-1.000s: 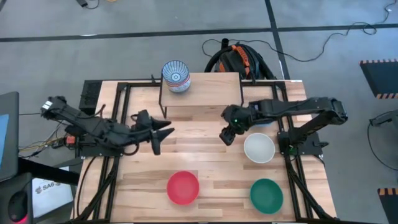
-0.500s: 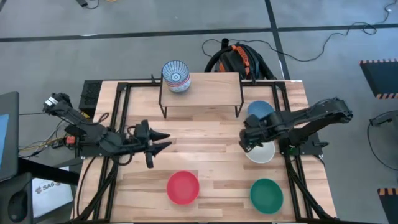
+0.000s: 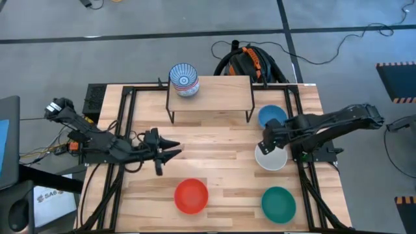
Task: Place and stack bowls onto a shelf
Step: Put the blue bowl on the shelf
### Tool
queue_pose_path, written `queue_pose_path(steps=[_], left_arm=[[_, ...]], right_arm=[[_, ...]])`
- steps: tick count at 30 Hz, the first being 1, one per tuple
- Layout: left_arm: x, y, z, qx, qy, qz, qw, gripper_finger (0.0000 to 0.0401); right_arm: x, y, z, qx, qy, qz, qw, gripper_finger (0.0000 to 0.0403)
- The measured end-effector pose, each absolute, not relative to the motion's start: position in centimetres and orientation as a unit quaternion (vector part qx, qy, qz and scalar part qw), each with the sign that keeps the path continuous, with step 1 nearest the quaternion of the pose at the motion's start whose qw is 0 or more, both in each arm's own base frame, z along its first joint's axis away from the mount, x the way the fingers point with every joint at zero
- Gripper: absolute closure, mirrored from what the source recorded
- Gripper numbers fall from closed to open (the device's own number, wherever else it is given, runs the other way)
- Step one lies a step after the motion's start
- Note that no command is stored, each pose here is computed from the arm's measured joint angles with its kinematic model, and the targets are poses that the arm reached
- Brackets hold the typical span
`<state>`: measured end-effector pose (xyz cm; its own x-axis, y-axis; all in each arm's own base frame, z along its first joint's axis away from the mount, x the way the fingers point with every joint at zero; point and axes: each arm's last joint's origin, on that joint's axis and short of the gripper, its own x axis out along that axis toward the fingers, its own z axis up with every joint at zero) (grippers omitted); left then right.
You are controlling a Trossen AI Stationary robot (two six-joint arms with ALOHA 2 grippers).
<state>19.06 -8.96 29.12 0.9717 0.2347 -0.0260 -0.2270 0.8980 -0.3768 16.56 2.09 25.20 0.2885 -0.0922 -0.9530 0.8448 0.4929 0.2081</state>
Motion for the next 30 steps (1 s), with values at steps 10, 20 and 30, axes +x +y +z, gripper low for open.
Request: queue_pose_path(steps=[10, 20, 30], left_arm=[[22.5, -5.9, 28.2, -0.171, -0.023, 0.142, 0.975, 0.0257], [26.0, -4.9, 25.7, -0.189, -0.024, 0.137, 0.972, 0.0257], [28.2, -5.5, 22.7, -0.248, -0.008, 0.133, 0.959, 0.0257]], right_arm=[[15.2, 0.2, 26.3, 0.362, 0.501, -0.260, 0.742, 0.0154], [15.1, -1.4, 25.9, 0.350, 0.506, -0.228, 0.754, 0.0154], [13.5, -1.8, 22.8, 0.342, 0.510, -0.269, 0.742, 0.0154]])
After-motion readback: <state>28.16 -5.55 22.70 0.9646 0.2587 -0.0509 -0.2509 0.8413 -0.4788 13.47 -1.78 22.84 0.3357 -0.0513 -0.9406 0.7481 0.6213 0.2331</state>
